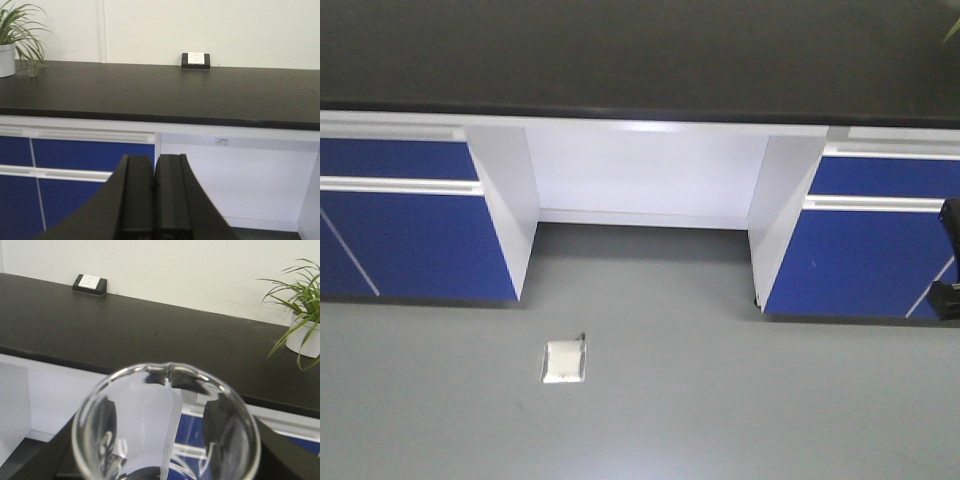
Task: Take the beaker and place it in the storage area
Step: 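Drive the base to the other bench holding the beaker in the right gripper, then extend the right arm forward and lower the beaker onto the bench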
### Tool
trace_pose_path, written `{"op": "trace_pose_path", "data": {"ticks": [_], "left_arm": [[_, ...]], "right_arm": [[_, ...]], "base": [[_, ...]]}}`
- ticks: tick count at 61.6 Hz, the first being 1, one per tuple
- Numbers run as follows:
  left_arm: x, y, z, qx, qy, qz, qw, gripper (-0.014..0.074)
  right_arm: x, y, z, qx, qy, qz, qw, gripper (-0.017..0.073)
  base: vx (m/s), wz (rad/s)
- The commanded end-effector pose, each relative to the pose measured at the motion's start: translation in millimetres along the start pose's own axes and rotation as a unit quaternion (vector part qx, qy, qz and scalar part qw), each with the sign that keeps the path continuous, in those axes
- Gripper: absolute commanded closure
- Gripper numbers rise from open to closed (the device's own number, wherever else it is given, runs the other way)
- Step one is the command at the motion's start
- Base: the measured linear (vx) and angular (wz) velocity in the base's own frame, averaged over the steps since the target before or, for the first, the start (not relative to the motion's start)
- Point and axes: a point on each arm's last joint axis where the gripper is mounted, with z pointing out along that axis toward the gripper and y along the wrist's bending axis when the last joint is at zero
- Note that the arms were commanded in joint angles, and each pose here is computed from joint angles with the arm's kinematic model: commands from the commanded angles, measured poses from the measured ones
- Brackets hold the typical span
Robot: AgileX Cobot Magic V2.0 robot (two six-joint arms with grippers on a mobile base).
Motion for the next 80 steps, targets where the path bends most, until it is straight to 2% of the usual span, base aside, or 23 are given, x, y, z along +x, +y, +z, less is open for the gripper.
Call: {"op": "trace_pose_path", "data": {"ticks": [1,41,80], "left_arm": [[-1.1,-1.6,-0.6,0.014,-0.039,-0.006,0.999,0.0602],[-1.1,-1.6,-0.6,0.014,-0.039,-0.006,0.999,0.0602],[-1.1,-1.6,-0.6,0.014,-0.039,-0.006,0.999,0.0602]], "right_arm": [[-13.8,1.9,0.3,-0.017,-0.032,-0.001,0.999,0.0559],[-13.8,1.9,0.3,-0.017,-0.032,-0.001,0.999,0.0559],[-13.8,1.9,0.3,-0.017,-0.032,-0.001,0.999,0.0559]], "base": [[0.49,-0.08],[0.41,-0.04],[0.28,-0.01]]}}
